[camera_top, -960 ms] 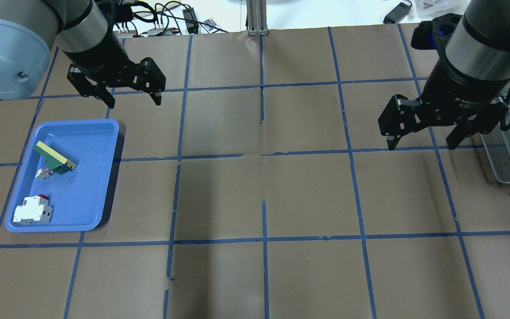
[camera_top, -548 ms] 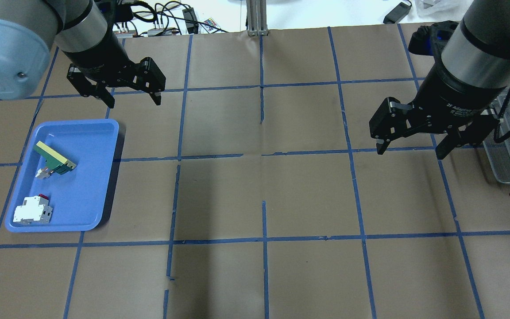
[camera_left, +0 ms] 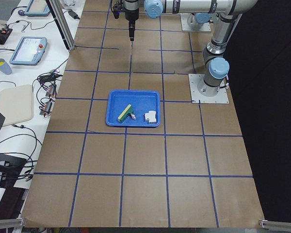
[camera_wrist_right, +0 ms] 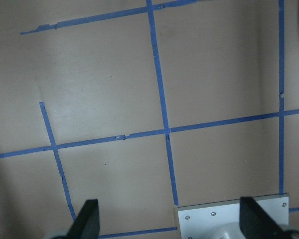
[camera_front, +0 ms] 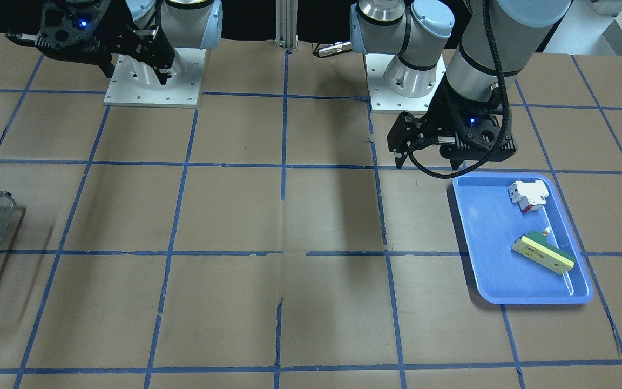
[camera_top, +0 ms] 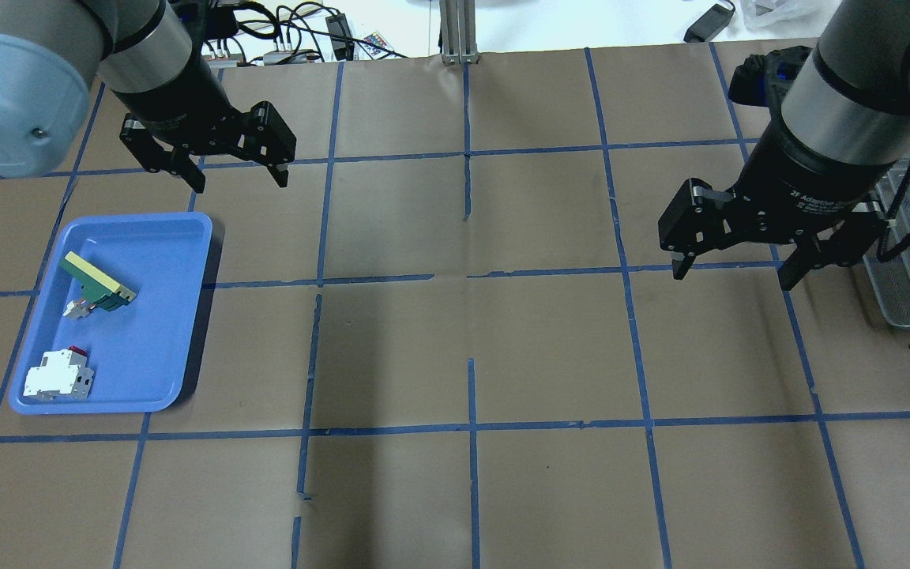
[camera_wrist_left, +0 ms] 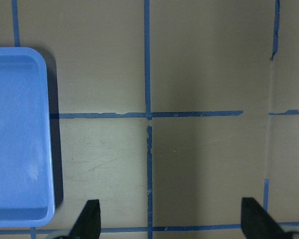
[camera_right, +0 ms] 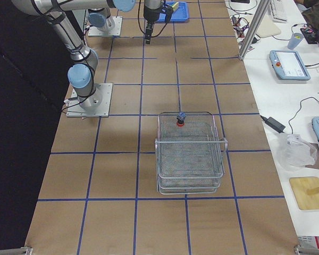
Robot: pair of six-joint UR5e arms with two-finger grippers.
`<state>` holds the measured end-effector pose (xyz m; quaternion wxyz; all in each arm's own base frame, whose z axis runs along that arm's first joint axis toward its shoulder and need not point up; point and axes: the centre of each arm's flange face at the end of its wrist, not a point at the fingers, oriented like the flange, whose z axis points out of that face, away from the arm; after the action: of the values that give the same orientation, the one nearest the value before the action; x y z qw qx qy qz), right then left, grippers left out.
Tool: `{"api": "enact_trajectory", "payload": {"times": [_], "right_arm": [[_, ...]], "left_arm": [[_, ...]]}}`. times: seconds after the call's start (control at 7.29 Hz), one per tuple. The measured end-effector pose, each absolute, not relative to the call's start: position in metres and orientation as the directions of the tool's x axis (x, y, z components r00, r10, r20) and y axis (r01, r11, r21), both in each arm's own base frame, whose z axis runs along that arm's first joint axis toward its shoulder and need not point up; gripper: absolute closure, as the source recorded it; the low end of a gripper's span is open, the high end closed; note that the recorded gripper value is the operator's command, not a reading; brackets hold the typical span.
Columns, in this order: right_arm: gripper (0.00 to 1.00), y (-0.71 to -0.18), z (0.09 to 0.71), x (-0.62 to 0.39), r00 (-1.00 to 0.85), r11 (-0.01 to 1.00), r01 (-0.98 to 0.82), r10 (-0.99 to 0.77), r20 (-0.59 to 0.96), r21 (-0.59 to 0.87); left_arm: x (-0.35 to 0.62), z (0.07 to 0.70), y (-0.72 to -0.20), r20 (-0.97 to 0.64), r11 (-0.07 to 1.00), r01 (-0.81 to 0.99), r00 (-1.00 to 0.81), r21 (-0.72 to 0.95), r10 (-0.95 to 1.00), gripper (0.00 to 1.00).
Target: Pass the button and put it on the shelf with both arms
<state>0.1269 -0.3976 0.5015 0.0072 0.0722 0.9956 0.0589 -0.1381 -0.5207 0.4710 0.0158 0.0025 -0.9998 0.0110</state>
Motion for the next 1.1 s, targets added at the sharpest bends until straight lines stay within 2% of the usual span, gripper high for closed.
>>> {"api": "enact_trajectory", "payload": {"times": [1.1], "right_arm": [[0.0, -0.398, 0.484, 0.127, -0.985, 0.973, 0.172, 0.173, 0.009, 0.151]], "left_arm": [[-0.138, 0.471, -0.521, 0.035, 1.0, -0.004, -0.999, -0.023, -0.003, 0.0]]}}
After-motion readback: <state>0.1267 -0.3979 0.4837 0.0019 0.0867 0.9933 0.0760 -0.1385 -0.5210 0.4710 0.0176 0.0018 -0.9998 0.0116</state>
